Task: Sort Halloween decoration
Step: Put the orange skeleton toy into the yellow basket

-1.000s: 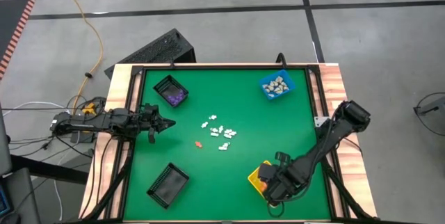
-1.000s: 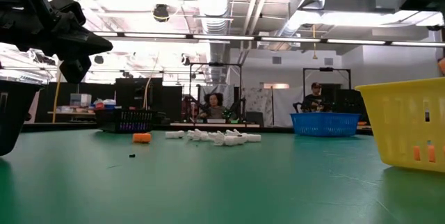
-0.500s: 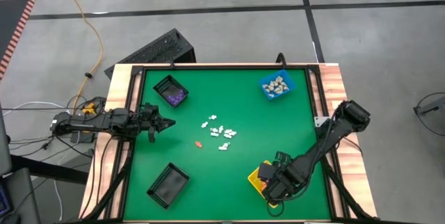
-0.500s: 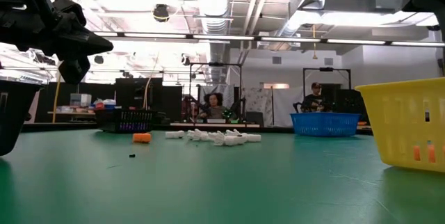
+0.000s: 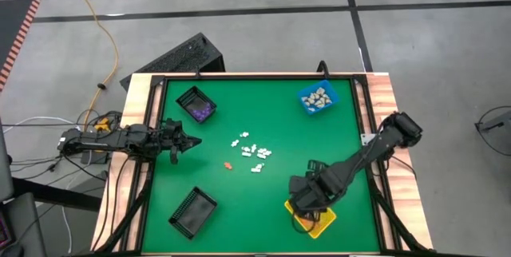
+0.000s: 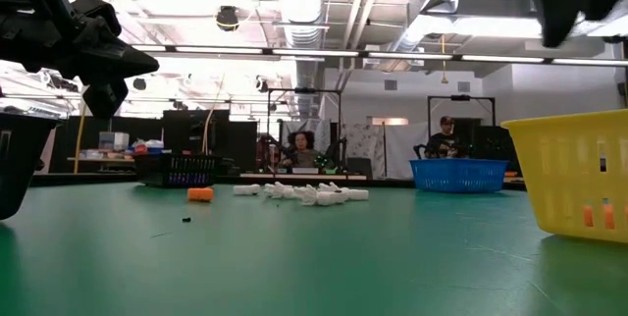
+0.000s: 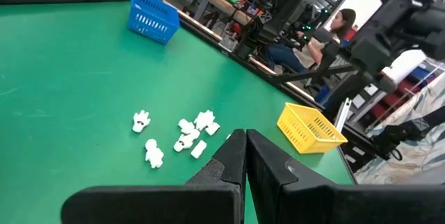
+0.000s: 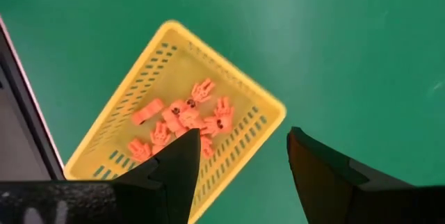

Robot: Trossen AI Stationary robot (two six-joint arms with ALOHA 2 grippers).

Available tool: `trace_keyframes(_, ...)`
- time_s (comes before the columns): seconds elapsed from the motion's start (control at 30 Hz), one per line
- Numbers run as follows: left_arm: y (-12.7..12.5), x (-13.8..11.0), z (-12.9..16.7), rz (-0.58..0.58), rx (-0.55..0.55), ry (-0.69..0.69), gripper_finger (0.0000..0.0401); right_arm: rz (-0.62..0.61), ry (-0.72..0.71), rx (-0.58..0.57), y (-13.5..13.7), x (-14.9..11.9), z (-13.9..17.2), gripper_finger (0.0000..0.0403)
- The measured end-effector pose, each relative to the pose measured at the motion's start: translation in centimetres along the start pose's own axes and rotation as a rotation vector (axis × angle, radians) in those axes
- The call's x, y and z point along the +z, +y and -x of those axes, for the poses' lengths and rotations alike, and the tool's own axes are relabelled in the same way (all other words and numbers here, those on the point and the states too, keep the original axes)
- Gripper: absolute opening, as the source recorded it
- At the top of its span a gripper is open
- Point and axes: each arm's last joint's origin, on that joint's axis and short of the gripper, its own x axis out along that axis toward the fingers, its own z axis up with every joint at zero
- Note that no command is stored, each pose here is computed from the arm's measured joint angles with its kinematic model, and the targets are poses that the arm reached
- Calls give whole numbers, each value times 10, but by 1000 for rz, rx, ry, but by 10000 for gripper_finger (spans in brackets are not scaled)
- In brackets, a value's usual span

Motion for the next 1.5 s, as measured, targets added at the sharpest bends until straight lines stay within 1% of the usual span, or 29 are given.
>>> trace_keyframes(0.2, 0, 0, 0, 8, 0, 0, 0, 90, -30, 16, -6, 12, 15, 234)
trace_keyframes(0.27, 0, 0, 0, 8, 0, 0, 0, 136, -84, 4, -7, 18, 18, 234)
trace_keyframes(0.37, 0, 0, 0, -16, 0, 0, 0, 199, -233, -27, -12, 37, 18, 234)
trace_keyframes(0.43, 0, 0, 0, -27, 0, 0, 0, 214, -362, -41, -18, 58, 17, 234)
trace_keyframes(0.5, 0, 0, 0, -30, 3, -2, 0, 215, -486, -25, -26, 80, 16, 232)
trace_keyframes(0.63, 0, 0, 0, -30, 14, -10, 0, 165, -720, 6, -46, 120, 8, 224)
trace_keyframes(0.73, 0, 0, 0, -34, 16, -13, 0, 144, -801, 26, -56, 139, -6, 219)
trace_keyframes(0.77, 0, 0, 0, -34, 17, -12, 0, 141, -822, 30, -56, 144, -10, 218)
trace_keyframes(0.83, 1, 0, 0, -34, 19, -11, 0, 163, -803, 15, -52, 149, -28, 214)
trace_keyframes(0.93, 1, 0, -1, -27, 23, -6, 0, 184, -825, 15, -41, 161, -58, 212)
trace_keyframes(1.07, 1, -1, -1, -23, 21, 6, 0, 152, -887, 27, -29, 174, -95, 212)
trace_keyframes(1.13, 1, -1, -1, -21, 12, 15, 0, 102, -915, -7, -30, 179, -105, 211)
trace_keyframes(1.27, 1, -2, -2, -15, 13, 23, 0, 51, -909, -123, -37, 183, -123, 209)
trace_keyframes(1.37, 1, -2, -2, -26, 12, 24, 0, 21, -935, -119, -42, 189, -133, 209)
trace_keyframes(1.43, 1, -2, -2, -29, 13, 23, 0, -7, -960, -101, -41, 192, -140, 209)
trace_keyframes(1.5, 1, -2, -2, -30, 14, 23, 0, -32, -953, -99, -39, 191, -151, 209)
